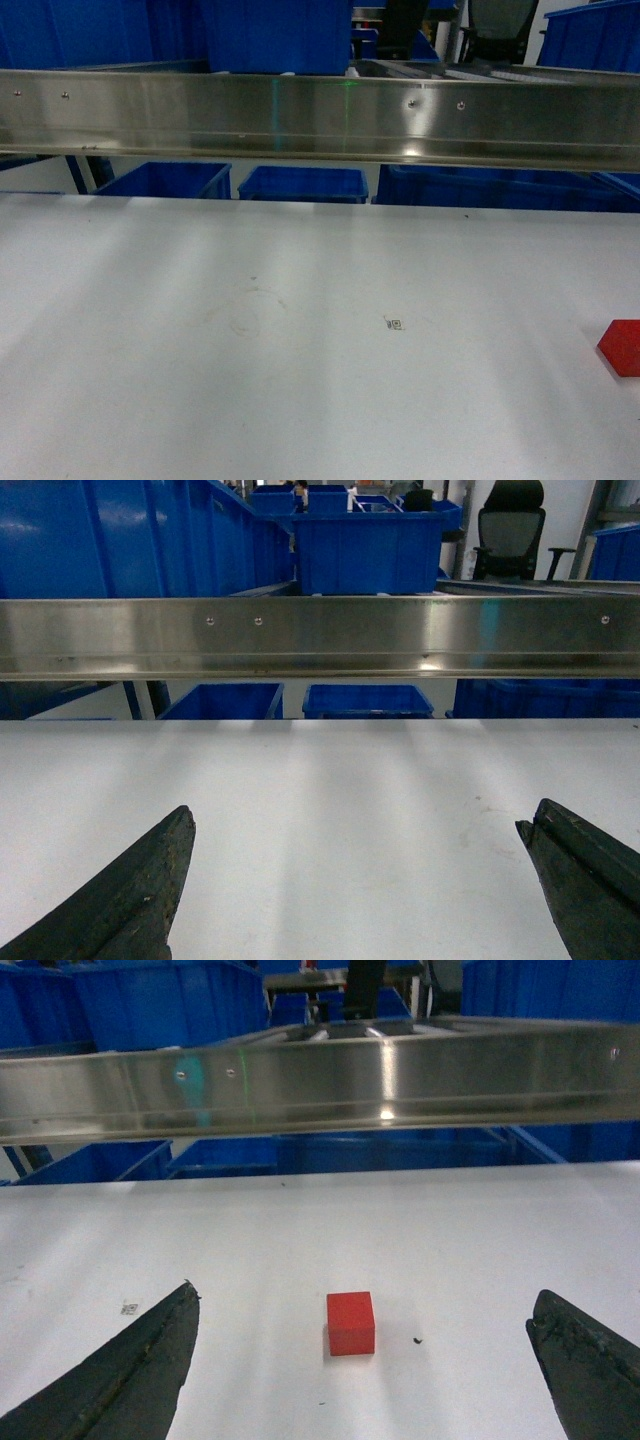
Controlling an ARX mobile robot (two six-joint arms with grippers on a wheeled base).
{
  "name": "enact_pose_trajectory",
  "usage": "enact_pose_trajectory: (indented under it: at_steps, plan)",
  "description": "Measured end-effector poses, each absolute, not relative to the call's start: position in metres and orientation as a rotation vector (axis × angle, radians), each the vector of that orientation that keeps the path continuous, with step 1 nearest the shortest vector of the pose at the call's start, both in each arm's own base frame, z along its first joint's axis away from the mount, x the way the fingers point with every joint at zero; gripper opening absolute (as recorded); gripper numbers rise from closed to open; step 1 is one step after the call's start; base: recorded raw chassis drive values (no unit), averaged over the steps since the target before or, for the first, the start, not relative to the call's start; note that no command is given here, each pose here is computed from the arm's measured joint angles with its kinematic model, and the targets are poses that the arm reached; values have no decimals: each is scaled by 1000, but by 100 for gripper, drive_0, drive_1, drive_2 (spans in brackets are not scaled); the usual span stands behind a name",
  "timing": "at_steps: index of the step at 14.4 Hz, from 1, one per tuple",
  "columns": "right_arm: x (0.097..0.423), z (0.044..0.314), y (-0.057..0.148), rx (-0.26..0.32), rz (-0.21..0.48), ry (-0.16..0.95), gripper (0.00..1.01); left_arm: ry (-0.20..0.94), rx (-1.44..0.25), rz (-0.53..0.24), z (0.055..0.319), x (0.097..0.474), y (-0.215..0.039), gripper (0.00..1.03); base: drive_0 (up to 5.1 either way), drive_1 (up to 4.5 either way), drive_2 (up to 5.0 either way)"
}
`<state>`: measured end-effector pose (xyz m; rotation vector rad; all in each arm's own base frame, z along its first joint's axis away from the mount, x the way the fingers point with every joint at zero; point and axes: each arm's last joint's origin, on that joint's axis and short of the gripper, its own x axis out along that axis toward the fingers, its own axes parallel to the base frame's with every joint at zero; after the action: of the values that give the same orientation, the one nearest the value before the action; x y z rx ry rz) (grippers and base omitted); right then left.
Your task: Place magnetic block on left shelf second layer
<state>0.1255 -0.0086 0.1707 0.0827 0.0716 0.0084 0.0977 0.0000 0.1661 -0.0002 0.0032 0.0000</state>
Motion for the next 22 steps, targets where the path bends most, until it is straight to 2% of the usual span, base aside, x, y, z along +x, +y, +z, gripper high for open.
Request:
enact_pose_trajectory:
  at_steps: [1, 3, 4, 5, 6, 7, 8, 10, 14, 17, 19, 22]
  plan:
    - [146, 180, -11, 87, 2, 82, 98, 3, 0, 0, 166, 98, 0, 98, 0, 0, 0]
    - [207, 209, -14, 76, 37, 63, 98, 3, 0, 0, 166, 98, 0, 98, 0, 0, 0]
    - [248, 206, -16, 57, 42, 141, 98, 4, 0, 0, 166, 98, 0, 98, 0, 0, 0]
    - [275, 186, -17, 19, 16, 261, 98, 3, 0, 0, 166, 98, 0, 98, 0, 0, 0]
    - [291, 163, -15, -18, -10, 382, 98, 3, 0, 0, 166, 98, 0, 98, 0, 0, 0]
    - [300, 147, -13, -51, -20, 455, 98, 3, 0, 0, 166, 98, 0, 98, 0, 0, 0]
    - [315, 124, -4, -129, -3, 507, 98, 3, 0, 0, 166, 98, 0, 98, 0, 0, 0]
    - [319, 110, 4, -144, 19, 533, 98, 3, 0, 0, 166, 98, 0, 98, 0, 0, 0]
    - [319, 91, -3, -151, -35, 547, 98, 3, 0, 0, 166, 98, 0, 98, 0, 0, 0]
    - [315, 81, -4, -137, -40, 574, 98, 3, 0, 0, 166, 98, 0, 98, 0, 0, 0]
    - [313, 66, -4, -103, -39, 607, 98, 3, 0, 0, 166, 98, 0, 98, 0, 0, 0]
    - [312, 61, -4, -54, -45, 587, 95, 3, 0, 0, 166, 98, 0, 98, 0, 0, 0]
